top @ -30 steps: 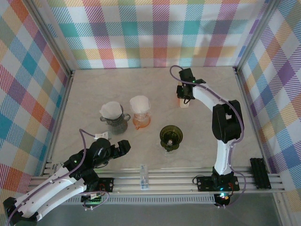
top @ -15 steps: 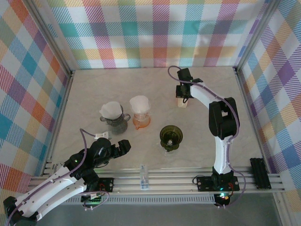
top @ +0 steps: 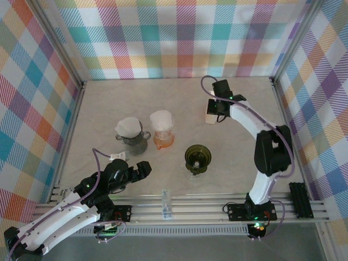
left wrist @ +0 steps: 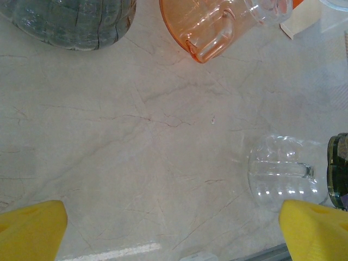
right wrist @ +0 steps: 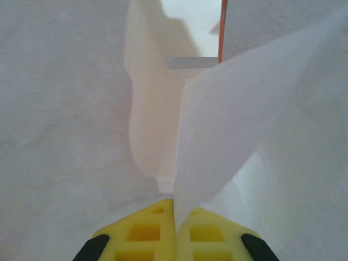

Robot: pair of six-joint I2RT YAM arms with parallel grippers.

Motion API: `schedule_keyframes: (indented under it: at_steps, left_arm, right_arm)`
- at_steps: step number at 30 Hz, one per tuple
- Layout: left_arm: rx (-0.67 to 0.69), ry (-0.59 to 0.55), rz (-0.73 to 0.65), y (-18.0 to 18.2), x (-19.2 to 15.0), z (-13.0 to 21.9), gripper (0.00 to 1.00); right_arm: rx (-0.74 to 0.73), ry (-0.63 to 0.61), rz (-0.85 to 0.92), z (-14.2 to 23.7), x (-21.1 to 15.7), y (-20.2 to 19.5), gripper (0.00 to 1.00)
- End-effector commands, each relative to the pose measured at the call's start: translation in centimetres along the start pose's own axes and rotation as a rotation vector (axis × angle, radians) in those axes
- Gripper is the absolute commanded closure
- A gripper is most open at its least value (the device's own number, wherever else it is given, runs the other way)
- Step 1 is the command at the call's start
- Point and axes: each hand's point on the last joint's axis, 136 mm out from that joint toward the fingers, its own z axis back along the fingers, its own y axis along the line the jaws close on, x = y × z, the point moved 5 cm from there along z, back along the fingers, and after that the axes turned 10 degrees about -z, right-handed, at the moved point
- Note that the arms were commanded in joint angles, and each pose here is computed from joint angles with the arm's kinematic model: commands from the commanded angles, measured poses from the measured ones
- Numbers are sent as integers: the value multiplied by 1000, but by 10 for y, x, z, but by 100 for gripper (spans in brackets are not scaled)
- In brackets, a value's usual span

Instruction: Place the coffee filter in the dripper

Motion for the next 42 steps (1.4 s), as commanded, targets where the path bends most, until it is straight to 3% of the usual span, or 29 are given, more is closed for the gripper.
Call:
schedule_keyframes:
  at_steps: [1, 11, 22, 30, 42]
  left_arm:
    - [-51, -35, -21, -14, 12, 9, 0]
    - [-94, -30, -50, -25, 18, 16, 0]
    - [-113, -11, -83, -39, 26, 20, 0]
    - [-144, 21, -102, -50, 28, 14, 0]
    - [-196, 44, -128, -63, 30, 9, 0]
  right_arm:
    - [103, 13, -17, 40, -13, 9, 100]
    - [275, 5, 18, 160, -64, -9, 100]
    - [491, 244, 83, 258, -116, -15, 100]
    - [419, 413, 168, 272, -142, -3, 100]
    - [133, 502, 377, 247, -148, 24, 100]
